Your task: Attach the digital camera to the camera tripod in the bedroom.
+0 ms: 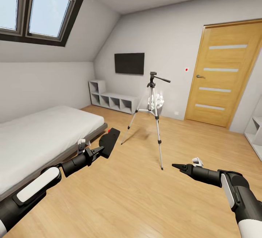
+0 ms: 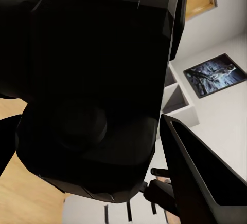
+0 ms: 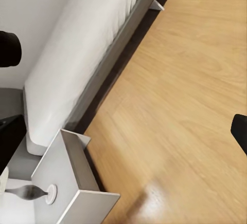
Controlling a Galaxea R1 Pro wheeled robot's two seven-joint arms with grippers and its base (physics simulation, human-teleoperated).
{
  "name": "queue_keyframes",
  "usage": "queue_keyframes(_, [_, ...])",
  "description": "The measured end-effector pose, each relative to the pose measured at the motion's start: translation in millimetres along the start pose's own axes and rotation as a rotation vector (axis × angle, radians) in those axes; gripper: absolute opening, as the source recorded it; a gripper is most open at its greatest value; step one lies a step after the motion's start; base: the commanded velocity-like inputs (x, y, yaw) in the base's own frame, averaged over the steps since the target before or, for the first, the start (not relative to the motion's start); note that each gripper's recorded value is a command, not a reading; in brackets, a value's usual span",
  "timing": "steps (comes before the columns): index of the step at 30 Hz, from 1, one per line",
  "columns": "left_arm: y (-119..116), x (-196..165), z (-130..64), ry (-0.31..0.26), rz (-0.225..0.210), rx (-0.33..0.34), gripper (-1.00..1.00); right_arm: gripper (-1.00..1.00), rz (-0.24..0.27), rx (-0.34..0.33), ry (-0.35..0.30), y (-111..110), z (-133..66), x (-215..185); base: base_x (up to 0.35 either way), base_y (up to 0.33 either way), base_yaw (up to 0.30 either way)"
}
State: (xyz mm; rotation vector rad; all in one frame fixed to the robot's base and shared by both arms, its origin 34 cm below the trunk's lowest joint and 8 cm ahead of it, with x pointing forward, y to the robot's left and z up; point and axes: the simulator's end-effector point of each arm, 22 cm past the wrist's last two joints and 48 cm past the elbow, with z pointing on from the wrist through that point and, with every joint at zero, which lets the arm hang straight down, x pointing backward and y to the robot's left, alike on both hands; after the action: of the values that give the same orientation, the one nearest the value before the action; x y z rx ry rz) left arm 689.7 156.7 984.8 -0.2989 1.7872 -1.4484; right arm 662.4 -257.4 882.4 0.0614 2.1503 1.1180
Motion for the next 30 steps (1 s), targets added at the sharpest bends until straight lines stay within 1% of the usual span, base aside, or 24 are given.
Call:
queue_keyframes(9, [-9,-7,-0.7,-0.002,-0.002,-0.012,-1.0,1.0,0.003,0.001,0.0,10,-5.9,-8,0.0,0.0,0.0])
queue_keyframes(10, [-3,-9,-1.7,-0.006,-0.004,-0.029,-1.0,1.0,0.008,0.004,0.002,8,-7.2,-8,0.0,0.0,0.0])
queue_keyframes(14, [24,-10,-2.1,-0.021,-0.038,-0.093,-1.0,1.0,0.028,0.014,0.014,5,-9.5,-5,0.0,0.0,0.0])
queue_keyframes(15, [39,-5,0.8,-0.023,-0.059,-0.124,-1.0,1.0,0.043,0.02,0.023,1,-9.5,-1,0.0,0.0,0.0])
queue_keyframes(16, [61,9,7.6,-0.017,-0.096,-0.173,-1.0,1.0,0.067,0.029,0.037,-6,-9.0,5,0.0,0.0,0.0])
queue_keyframes(17, [67,14,9.9,-0.015,-0.109,-0.191,-1.0,1.0,0.075,0.031,0.041,-7,-9.2,7,0.0,0.0,0.0])
queue_keyframes(19, [84,22,10.9,-0.007,-0.12,-0.243,-1.0,1.0,0.095,0.044,0.056,-12,-9.5,14,0.0,0.0,0.0])
queue_keyframes(21, [105,30,7.0,0.002,-0.122,-0.316,-1.0,1.0,0.118,0.07,0.079,-21,-9.5,26,0.0,0.0,0.0])
queue_keyframes(22, [132,38,-1.7,0.014,-0.12,-0.403,-1.0,1.0,0.138,0.11,0.109,-35,-9.0,41,0.0,0.0,0.0])
queue_keyframes(25, [170,53,-19.8,0.038,-0.123,-0.538,-1.0,1.0,0.163,0.19,0.168,-60,-10.0,69,0.0,0.0,0.0])
queue_keyframes(26, [193,69,-31.1,0.061,-0.131,-0.615,-1.0,1.0,0.168,0.251,0.212,-80,-11.4,92,0.0,0.0,0.0])
queue_keyframes(27, [203,77,-36.6,0.073,-0.136,-0.65,-1.0,1.0,0.171,0.278,0.234,-89,-12.4,105,0.0,0.0,0.0])
queue_keyframes(28, [221,93,-46.9,0.096,-0.145,-0.712,-1.0,1.0,0.16,0.33,0.273,-107,-14.8,129,0.0,0.0,0.0])
queue_keyframes(30, [235,106,-57.9,0.113,-0.158,-0.766,-1.0,1.0,0.148,0.369,0.303,-121,-17.8,153,0.0,0.0,0.0])
